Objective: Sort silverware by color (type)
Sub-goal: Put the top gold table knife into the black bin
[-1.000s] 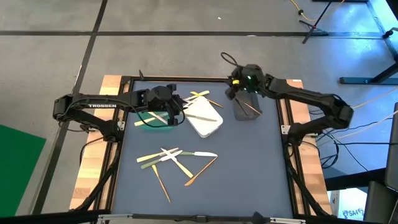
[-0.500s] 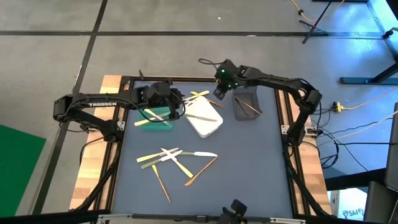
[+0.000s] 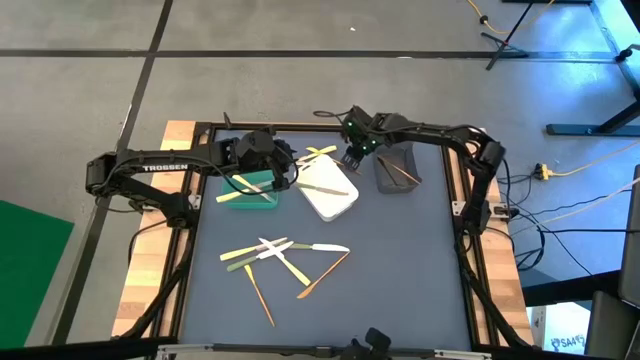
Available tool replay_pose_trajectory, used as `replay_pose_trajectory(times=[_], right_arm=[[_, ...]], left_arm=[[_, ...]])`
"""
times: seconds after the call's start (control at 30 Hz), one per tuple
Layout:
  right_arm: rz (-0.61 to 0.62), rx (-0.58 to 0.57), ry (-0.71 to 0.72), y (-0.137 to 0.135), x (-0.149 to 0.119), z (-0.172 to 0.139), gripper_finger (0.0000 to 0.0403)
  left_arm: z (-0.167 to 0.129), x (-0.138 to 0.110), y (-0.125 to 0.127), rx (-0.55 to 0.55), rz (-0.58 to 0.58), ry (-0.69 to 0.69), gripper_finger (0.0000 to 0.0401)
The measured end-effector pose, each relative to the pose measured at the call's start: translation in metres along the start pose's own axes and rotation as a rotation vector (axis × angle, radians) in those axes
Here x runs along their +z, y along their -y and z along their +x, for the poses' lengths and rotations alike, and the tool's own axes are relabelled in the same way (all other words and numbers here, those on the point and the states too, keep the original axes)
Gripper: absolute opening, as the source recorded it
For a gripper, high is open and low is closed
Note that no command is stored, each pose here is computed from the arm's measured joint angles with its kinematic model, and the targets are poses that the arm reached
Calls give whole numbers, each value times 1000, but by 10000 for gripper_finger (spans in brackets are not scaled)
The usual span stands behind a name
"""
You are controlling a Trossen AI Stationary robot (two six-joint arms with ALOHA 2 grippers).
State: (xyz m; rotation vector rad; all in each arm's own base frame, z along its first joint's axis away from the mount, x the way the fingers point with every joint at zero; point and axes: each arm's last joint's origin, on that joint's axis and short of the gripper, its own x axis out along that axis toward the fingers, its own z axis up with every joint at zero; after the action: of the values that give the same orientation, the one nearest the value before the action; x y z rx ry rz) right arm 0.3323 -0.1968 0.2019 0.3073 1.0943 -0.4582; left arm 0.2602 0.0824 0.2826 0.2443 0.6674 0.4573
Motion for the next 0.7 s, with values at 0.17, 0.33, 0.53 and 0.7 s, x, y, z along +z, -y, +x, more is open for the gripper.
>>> replay_pose_trajectory(times=[0.17,0.33,0.53,0.7], right_arm=[[-30,11,-17,-9,-2,7,117],[-56,23,1,-13,0,14,117],[-56,33,2,-13,0,14,117],[-66,54,3,-18,0,14,117]], left_arm=[[0,0,0,0,-23,0,93],[0,0,0,0,-23,0,93],[0,0,0,-1,-23,0,93],[0,0,0,-1,-23,-1,93]])
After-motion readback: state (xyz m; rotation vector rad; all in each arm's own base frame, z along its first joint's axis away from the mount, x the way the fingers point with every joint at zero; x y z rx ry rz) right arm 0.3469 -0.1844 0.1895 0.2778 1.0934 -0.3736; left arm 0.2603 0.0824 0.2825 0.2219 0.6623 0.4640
